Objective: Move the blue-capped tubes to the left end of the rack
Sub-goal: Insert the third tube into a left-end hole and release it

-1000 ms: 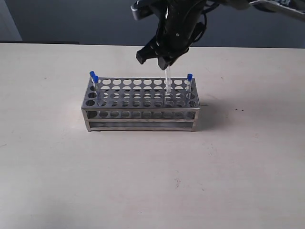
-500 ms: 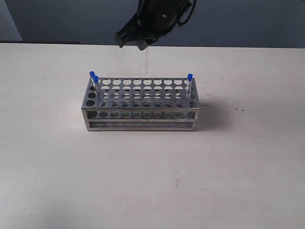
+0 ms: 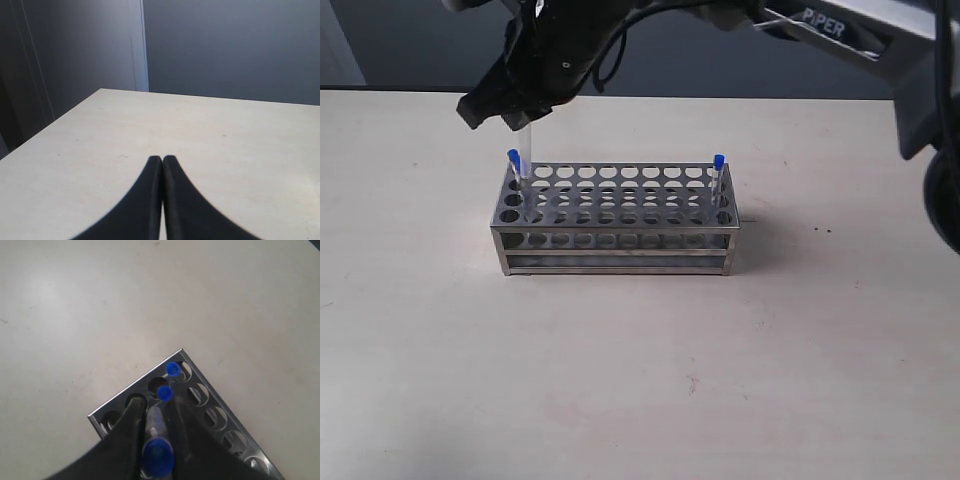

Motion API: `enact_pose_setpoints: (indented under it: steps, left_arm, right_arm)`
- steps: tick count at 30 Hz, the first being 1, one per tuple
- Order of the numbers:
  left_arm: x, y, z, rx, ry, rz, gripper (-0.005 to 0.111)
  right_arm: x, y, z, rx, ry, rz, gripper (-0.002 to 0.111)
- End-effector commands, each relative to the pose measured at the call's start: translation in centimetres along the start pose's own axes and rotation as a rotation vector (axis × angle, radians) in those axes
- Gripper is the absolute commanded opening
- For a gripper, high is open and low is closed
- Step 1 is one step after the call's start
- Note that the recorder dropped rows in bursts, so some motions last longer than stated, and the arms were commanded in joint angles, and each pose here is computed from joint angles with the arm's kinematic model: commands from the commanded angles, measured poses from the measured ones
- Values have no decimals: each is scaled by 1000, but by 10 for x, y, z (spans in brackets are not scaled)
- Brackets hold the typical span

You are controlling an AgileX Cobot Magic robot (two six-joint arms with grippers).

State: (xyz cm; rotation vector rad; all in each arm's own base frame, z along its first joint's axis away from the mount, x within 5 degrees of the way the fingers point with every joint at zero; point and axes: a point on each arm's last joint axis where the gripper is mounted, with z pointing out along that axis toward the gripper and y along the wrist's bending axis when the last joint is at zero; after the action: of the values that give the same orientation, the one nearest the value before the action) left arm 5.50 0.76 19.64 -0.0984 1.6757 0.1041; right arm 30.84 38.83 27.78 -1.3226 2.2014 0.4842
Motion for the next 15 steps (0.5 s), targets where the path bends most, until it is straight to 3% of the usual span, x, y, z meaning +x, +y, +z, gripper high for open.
enact_pose_setpoints:
  steps: [1, 15]
  left_arm:
    - [0, -1, 1, 8, -4, -6, 0]
    - [0, -1, 1, 8, -4, -6, 0]
  right_arm:
    - [-5, 4, 5, -22, 10, -10, -1]
    - [-3, 7, 7, -56, 20, 2, -1]
